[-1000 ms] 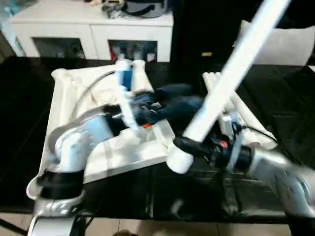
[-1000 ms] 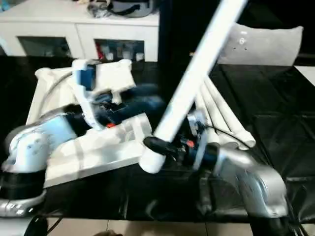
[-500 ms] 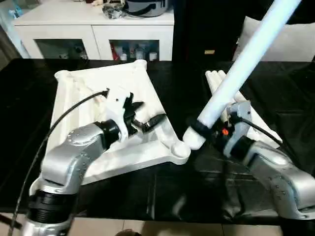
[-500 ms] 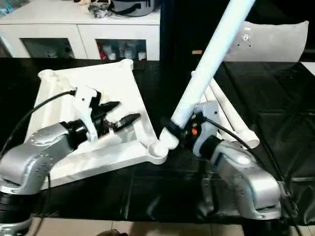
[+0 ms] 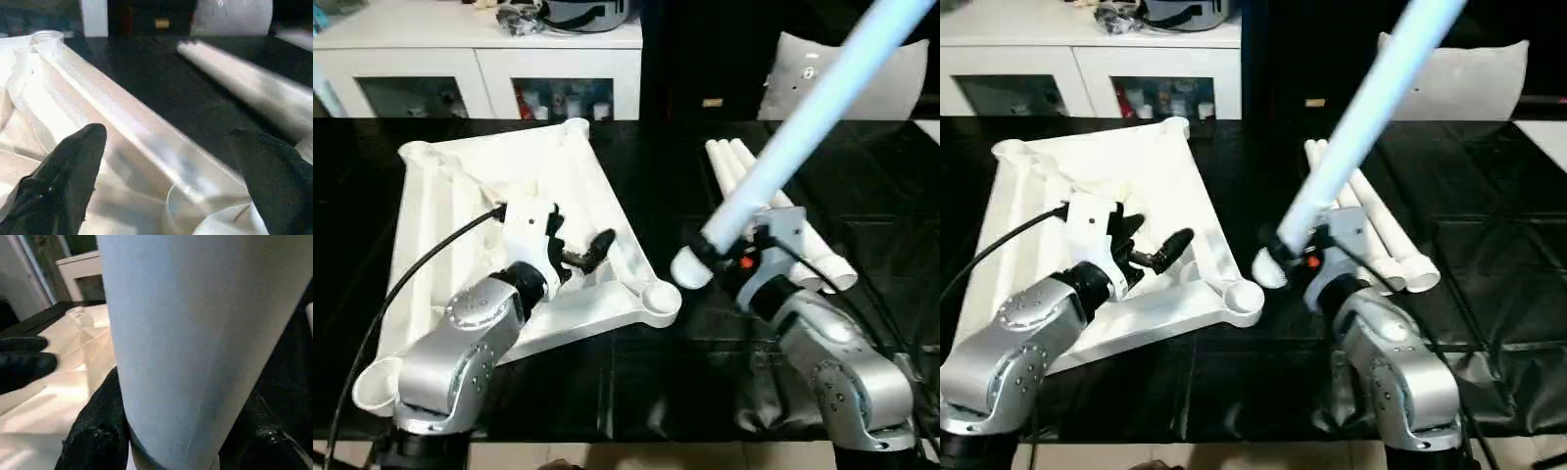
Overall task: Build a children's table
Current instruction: Pick table leg, then insert table leg to table base
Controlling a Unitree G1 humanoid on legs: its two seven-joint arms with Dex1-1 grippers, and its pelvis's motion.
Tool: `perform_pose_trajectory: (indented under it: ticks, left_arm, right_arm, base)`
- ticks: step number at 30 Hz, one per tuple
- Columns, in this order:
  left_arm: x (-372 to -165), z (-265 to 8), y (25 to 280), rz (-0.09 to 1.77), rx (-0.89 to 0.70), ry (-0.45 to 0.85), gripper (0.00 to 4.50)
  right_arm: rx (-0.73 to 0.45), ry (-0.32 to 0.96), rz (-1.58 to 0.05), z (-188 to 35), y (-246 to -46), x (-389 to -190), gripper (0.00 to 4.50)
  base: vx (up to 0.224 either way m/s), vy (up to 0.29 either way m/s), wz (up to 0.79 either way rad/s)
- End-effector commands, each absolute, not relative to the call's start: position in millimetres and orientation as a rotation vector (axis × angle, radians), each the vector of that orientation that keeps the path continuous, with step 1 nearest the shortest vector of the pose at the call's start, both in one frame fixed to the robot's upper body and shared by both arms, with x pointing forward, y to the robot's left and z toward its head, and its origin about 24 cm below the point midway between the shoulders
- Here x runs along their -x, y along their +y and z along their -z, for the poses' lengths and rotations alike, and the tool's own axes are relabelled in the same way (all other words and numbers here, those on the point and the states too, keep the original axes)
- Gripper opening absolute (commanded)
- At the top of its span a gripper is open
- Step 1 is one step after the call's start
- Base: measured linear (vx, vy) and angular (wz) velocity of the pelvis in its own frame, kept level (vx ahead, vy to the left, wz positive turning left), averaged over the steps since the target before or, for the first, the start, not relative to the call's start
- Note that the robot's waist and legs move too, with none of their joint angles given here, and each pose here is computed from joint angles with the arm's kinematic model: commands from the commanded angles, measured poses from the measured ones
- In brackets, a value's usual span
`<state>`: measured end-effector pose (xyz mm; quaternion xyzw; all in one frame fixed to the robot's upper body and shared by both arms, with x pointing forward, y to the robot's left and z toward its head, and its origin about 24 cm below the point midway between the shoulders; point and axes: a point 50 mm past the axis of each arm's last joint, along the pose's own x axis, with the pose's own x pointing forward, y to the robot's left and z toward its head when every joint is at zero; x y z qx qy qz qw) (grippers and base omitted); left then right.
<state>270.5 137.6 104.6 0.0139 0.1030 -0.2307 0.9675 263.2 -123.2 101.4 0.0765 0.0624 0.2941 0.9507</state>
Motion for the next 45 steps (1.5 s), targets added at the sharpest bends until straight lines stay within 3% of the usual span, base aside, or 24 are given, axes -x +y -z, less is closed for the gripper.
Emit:
perform_pose_trajectory:
  ticks: [1, 3, 6, 7, 10, 13, 15, 16, 19, 21, 22, 31, 45]
  left_arm:
    - [-266.7, -101.4, 132.2, 0.578, -0.106, 0.219, 4.5]
    - [-265.1, -99.0, 129.8, 0.648, -0.141, 0.233, 4.15]
    - [-261.7, -91.5, 127.6, 0.802, -0.218, 0.285, 4.09]
    - [-261.9, -88.6, 129.3, 0.869, -0.241, 0.314, 3.77]
    - [-261.1, -83.6, 132.9, 0.98, -0.25, 0.411, 3.66]
    - [-262.2, -81.1, 133.2, 1.038, -0.244, 0.462, 3.26]
    - [-265.1, -78.5, 132.1, 1.066, -0.259, 0.48, 3.23]
    - [-268.1, -77.0, 131.6, 1.076, -0.262, 0.491, 2.88]
    - [-272.2, -73.6, 130.6, 1.118, -0.285, 0.513, 2.76]
    - [-273.3, -71.8, 130.0, 1.129, -0.293, 0.529, 2.68]
    - [-273.6, -69.9, 130.6, 1.128, -0.313, 0.544, 2.35]
    - [-275.1, -63.8, 138.0, 1.088, -0.332, 0.602, 1.82]
    - [-279.5, -64.8, 138.6, 1.047, -0.365, 0.571, 0.62]
  right_arm:
    - [-0.138, 0.106, -0.66, -104.0, -119.3, -261.6, 1.89]
    - [-0.134, 0.101, -0.668, -104.5, -119.2, -262.1, 1.89]
    - [-0.122, 0.095, -0.699, -105.2, -119.3, -263.8, 1.89]
    - [-0.116, 0.097, -0.714, -105.4, -120.4, -264.7, 1.89]
    - [-0.105, 0.104, -0.73, -105.7, -125.1, -266.5, 1.89]
    - [-0.083, 0.113, -0.746, -104.3, -128.6, -267.0, 1.89]
    - [-0.069, 0.115, -0.742, -103.1, -131.8, -267.2, 1.89]
    - [-0.064, 0.115, -0.738, -102.9, -133.6, -267.3, 1.89]
    - [-0.046, 0.119, -0.745, -102.8, -136.8, -265.5, 1.89]
    - [-0.046, 0.119, -0.74, -102.7, -137.7, -265.6, 1.89]
    - [-0.046, 0.119, -0.738, -102.7, -137.8, -265.6, 1.89]
    - [-0.05, 0.117, -0.759, -102.9, -133.6, -266.8, 1.89]
    - [-0.079, 0.14, -0.823, -105.1, -120.3, -271.5, 1.89]
  base:
    - [0.0, 0.0, 0.0]
    - [0.0, 0.0, 0.0]
    - [0.0, 0.0, 0.0]
    - [0.0, 0.0, 0.0]
    - [0.0, 0.0, 0.0]
    - [0.0, 0.0, 0.0]
    - [0.0, 0.0, 0.0]
    - [0.0, 0.0, 0.0]
    - [0.0, 0.0, 0.0]
    - [0.0, 0.0, 0.0]
    - [0.0, 0.0, 0.0]
    - [0.0, 0.0, 0.0]
    - [0.0, 0.0, 0.0]
